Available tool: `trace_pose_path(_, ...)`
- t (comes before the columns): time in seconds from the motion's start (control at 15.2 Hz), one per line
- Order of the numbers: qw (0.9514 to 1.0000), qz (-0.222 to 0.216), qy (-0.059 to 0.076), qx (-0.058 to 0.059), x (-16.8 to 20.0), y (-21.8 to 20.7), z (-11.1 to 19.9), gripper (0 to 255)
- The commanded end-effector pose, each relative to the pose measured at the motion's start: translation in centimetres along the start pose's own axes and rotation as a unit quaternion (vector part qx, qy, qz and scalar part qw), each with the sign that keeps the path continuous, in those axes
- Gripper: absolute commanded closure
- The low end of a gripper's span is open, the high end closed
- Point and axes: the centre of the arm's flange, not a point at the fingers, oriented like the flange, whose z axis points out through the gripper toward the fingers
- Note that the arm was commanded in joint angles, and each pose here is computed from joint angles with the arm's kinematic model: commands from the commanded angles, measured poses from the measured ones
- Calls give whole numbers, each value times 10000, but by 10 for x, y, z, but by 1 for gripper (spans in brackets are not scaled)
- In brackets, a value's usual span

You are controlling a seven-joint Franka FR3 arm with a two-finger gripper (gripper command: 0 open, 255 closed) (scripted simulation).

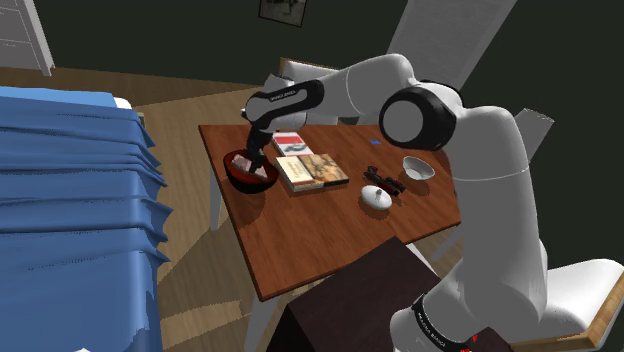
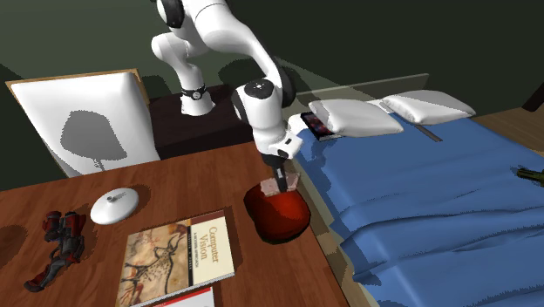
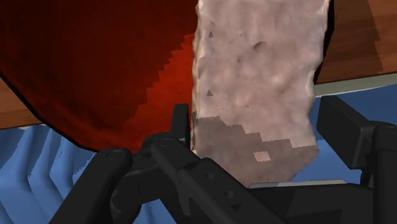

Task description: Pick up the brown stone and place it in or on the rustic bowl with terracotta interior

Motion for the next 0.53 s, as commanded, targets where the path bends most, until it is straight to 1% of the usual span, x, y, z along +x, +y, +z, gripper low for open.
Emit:
trace_pose_path(0.0, 10000, 0, 0, -2, -2, 0, 11, 255)
trace_pose_path(0.33, 10000, 0, 0, -2, -7, -1, 38, 255)
trace_pose_path(0.46, 10000, 0, 0, -2, -7, -1, 38, 255)
